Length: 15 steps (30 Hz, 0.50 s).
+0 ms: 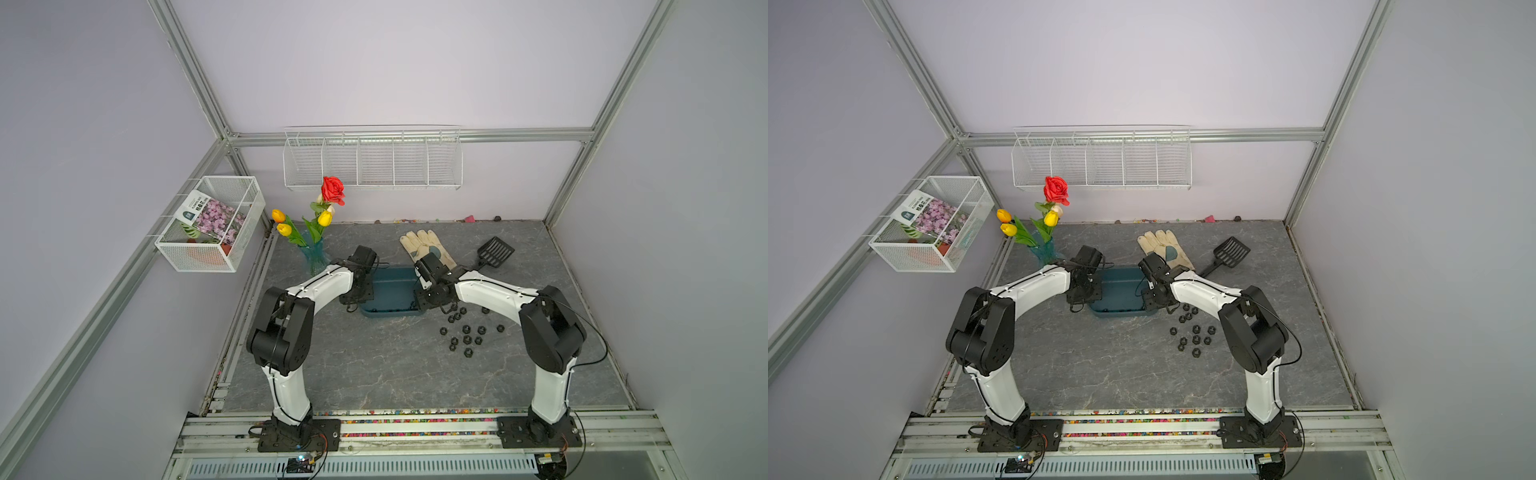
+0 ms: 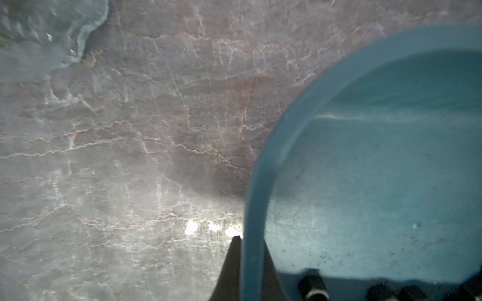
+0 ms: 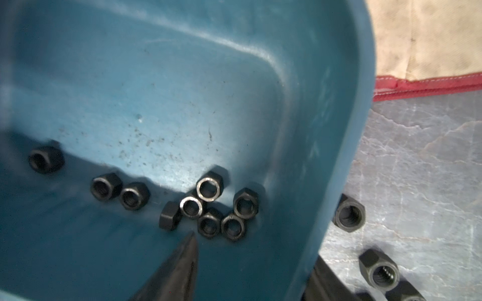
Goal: Put the nuts on the desktop into the storage box
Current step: Move the storage box to the center of the board, then pick up the nut from the center of the board.
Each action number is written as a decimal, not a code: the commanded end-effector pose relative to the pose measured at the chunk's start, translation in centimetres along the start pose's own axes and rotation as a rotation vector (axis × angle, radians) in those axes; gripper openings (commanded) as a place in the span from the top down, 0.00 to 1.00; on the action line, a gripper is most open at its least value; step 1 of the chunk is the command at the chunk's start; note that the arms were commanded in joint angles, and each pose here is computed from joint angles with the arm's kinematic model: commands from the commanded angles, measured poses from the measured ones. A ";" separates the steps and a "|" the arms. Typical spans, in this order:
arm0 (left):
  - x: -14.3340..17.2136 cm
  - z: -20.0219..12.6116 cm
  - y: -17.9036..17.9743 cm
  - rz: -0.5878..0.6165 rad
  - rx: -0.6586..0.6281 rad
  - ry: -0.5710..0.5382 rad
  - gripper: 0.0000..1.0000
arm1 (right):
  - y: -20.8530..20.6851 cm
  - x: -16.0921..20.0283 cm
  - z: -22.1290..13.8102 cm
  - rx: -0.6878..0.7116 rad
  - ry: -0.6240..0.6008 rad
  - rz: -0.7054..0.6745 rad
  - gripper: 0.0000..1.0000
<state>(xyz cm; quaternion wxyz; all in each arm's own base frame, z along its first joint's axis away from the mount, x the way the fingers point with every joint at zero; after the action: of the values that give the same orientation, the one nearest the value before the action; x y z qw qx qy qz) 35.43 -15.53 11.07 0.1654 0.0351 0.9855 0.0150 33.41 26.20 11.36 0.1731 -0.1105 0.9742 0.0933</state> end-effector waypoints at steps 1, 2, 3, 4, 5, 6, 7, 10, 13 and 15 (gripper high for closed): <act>-1.2 0.1 1.1 -0.011 -0.108 -0.035 0.84 | 1.1 0.0 -0.1 -0.053 0.012 -0.023 0.41; -1.3 0.1 1.2 -0.008 -0.112 -0.033 0.78 | 1.2 0.1 0.0 -0.055 0.014 -0.024 0.41; -1.4 0.0 1.2 -0.008 -0.114 -0.033 0.73 | 1.1 0.1 0.0 -0.054 0.017 -0.023 0.41; -1.4 0.0 1.2 -0.004 -0.117 -0.030 0.67 | 1.2 0.1 0.0 -0.055 0.017 -0.023 0.41; -1.5 0.0 1.2 -0.003 -0.119 -0.029 0.61 | 1.2 0.1 0.0 -0.057 0.017 -0.024 0.41; -1.4 0.1 1.3 -0.004 -0.121 -0.026 0.55 | 1.2 0.1 0.0 -0.057 0.017 -0.024 0.41; -1.4 0.2 1.3 -0.002 -0.123 -0.022 0.48 | 1.2 0.1 -0.1 -0.059 0.016 -0.025 0.40; -1.3 0.4 1.3 -0.002 -0.127 -0.014 0.39 | 1.3 0.1 -0.2 -0.063 0.016 -0.027 0.40; -1.6 -0.1 1.3 -0.009 -0.119 -0.033 0.34 | 1.3 0.0 -0.4 -0.065 0.012 -0.030 0.40; -2.0 -1.0 1.3 -0.015 -0.106 -0.067 0.33 | 1.4 -0.1 -0.7 -0.068 0.004 -0.031 0.39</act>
<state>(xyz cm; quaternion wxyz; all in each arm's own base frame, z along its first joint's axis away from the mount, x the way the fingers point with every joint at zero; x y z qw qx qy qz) 36.49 -14.50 11.30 0.1782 0.0244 0.9815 0.0658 32.99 26.91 11.45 0.1637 -0.1187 0.9726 0.1144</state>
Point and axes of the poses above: each gripper's point midway between its finger pads, its own z axis out along the fingers, its own y axis along the line the jaws close on, x = y × z, the point moved 6 cm from there along -z, back along the fingers, and after that the axes turned 7 degrees about z, right-handed, at the moved point
